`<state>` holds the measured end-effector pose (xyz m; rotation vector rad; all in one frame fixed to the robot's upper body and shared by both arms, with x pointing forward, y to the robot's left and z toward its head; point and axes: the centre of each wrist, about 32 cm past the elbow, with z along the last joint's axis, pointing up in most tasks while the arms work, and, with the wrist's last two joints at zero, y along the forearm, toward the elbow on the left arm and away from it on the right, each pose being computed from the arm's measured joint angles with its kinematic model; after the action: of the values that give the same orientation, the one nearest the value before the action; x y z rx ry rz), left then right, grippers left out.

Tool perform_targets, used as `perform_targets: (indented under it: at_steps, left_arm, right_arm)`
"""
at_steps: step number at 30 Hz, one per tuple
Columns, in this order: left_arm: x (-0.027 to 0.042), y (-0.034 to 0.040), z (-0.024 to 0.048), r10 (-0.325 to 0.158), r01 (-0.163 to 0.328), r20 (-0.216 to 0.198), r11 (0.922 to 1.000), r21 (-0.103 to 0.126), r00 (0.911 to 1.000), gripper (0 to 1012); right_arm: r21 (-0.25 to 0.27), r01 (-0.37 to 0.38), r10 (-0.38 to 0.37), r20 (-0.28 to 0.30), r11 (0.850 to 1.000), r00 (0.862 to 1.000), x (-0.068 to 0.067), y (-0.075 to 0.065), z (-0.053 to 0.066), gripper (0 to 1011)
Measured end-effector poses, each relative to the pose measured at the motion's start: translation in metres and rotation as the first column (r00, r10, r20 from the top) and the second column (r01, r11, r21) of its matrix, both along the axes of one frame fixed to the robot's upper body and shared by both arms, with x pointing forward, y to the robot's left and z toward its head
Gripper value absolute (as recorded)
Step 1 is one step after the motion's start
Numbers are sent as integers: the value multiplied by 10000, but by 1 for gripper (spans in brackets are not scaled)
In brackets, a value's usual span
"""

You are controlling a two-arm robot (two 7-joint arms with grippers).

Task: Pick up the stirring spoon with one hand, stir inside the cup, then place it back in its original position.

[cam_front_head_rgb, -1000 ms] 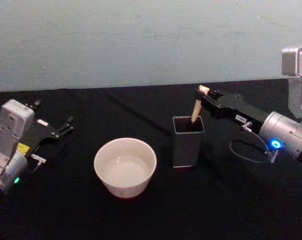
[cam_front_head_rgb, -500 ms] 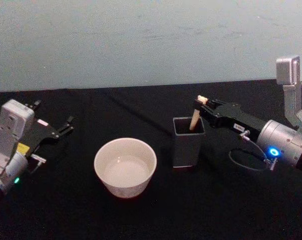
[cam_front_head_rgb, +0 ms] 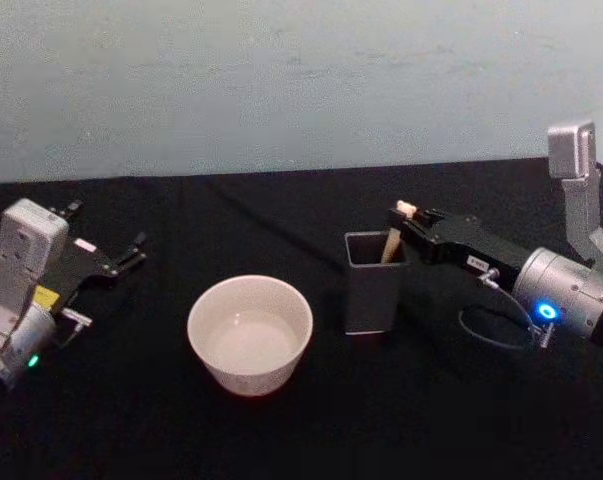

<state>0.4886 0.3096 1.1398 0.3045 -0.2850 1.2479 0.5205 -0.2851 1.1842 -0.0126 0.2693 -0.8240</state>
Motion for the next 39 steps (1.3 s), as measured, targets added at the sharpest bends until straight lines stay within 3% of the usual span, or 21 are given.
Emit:
perform_targets:
  at_steps: [29,32,39]
  left_arm:
    - [0,0,0,0,0,1,10000,0,10000,1001]
    - [0,0,0,0,0,1,10000,0,10000,1001]
    - [0,0,1,0,0,1,10000,1,10000,1001]
  right_arm:
    - [-93,24,-25,-48,10000,10000,5,-2,-9,214]
    - [-89,23,-23,-44,10000,10000,5,-1,-8,252]
    - [-80,21,-22,-36,10000,10000,5,0,-6,507]
